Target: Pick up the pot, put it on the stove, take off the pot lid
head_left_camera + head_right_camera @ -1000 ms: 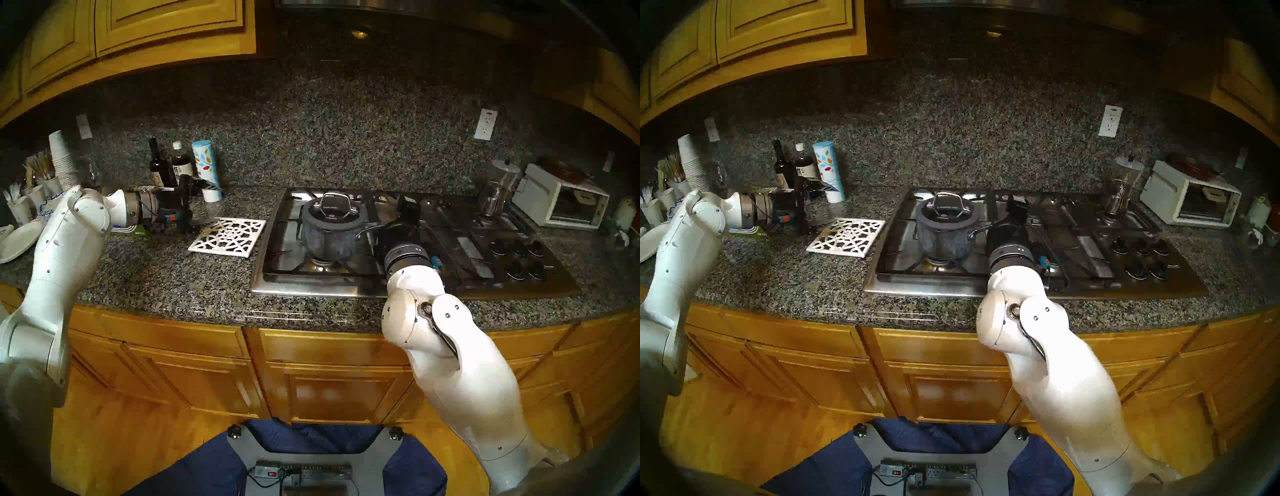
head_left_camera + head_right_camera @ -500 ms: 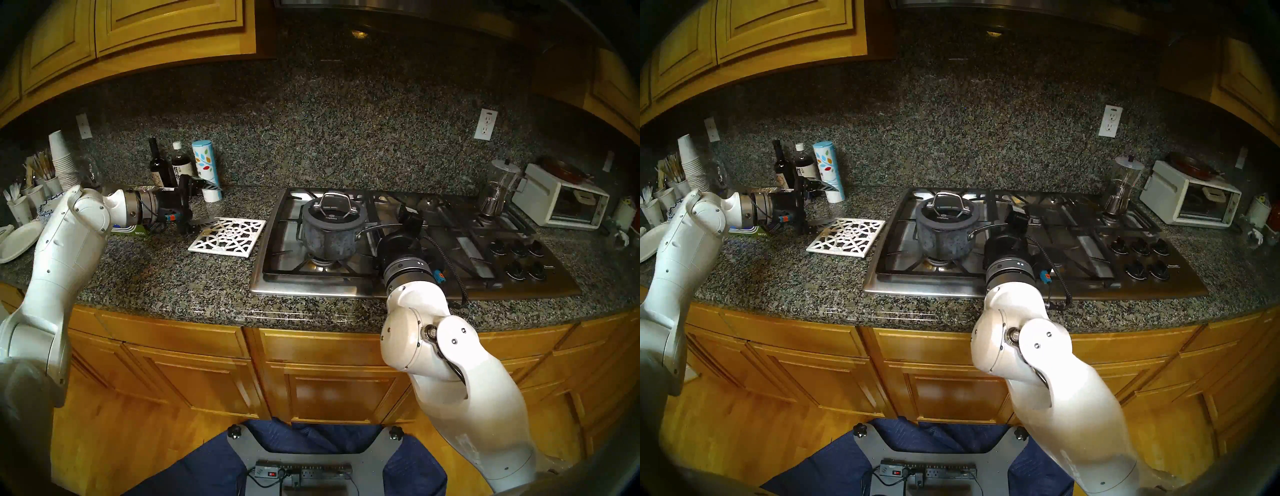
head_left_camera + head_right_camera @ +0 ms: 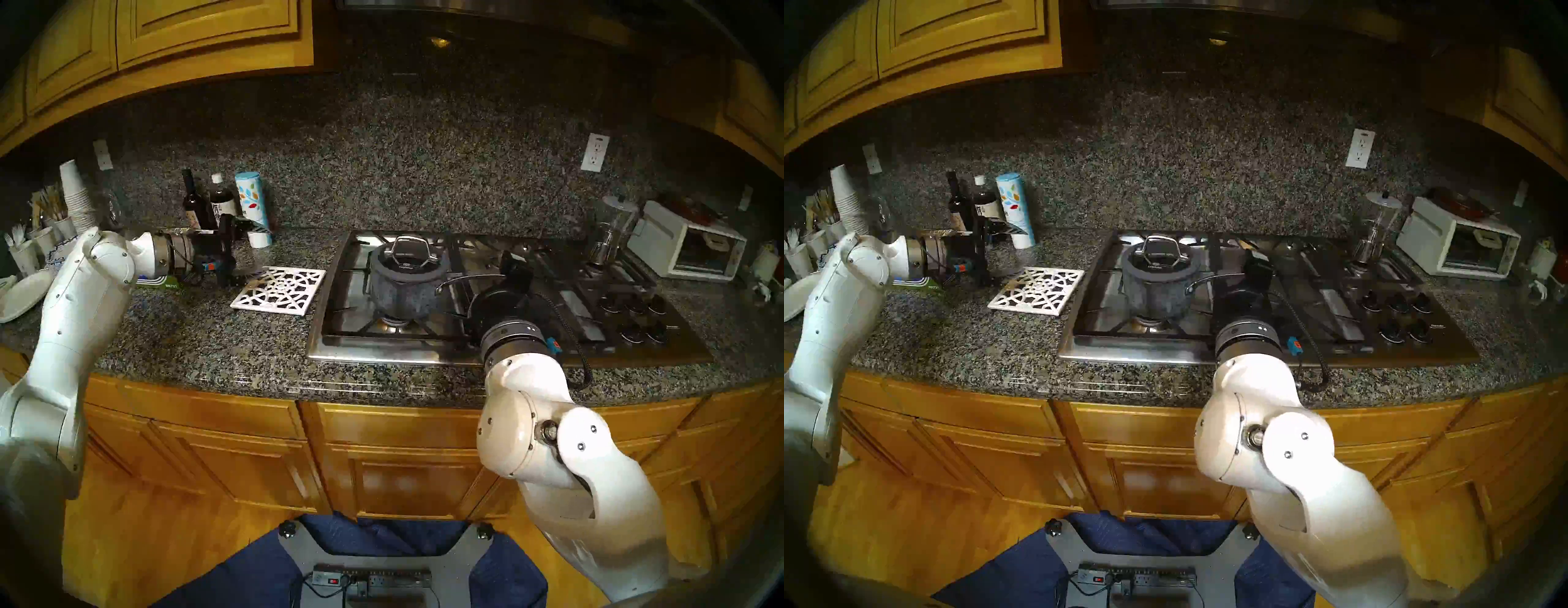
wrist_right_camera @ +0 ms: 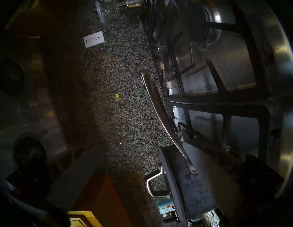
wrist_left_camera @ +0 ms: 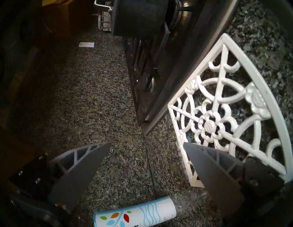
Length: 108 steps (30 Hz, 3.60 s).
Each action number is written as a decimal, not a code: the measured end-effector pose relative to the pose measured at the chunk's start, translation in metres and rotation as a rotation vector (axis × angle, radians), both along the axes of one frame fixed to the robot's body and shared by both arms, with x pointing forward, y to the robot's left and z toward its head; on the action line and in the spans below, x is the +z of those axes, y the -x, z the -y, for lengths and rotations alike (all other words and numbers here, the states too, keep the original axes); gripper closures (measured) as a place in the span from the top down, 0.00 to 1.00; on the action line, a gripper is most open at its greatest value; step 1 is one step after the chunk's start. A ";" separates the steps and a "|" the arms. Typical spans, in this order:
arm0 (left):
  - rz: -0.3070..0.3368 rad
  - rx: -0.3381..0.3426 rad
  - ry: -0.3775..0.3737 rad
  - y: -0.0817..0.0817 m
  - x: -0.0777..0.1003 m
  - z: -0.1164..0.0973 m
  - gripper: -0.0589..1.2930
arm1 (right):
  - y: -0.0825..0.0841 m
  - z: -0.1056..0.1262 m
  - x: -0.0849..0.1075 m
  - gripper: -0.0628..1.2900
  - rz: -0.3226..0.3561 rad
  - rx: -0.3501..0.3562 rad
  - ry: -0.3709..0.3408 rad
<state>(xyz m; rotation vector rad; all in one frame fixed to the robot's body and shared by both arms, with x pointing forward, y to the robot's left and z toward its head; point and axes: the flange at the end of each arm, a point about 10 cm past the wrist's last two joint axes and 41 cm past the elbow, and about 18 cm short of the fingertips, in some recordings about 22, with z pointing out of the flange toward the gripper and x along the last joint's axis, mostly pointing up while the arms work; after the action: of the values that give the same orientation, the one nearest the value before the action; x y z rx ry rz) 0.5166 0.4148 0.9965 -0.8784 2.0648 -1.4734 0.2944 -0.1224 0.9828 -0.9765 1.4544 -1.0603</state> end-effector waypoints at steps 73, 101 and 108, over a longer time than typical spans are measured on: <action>0.017 -0.022 -0.058 0.037 0.055 0.003 0.96 | 0.009 0.000 0.001 0.96 -0.044 -0.031 0.071; -0.138 -0.082 0.041 0.112 0.076 0.064 0.96 | 0.010 -0.001 0.001 0.96 -0.046 -0.037 0.073; -0.147 -0.087 0.051 0.123 0.076 0.079 0.96 | 0.010 -0.001 0.001 0.96 -0.047 -0.040 0.075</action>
<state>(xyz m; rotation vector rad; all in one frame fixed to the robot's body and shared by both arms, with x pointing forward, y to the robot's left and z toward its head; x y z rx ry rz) 0.3939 0.3359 1.0722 -0.9535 2.2056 -1.5546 0.2848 -0.1219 0.9839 -1.0358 1.4869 -1.1341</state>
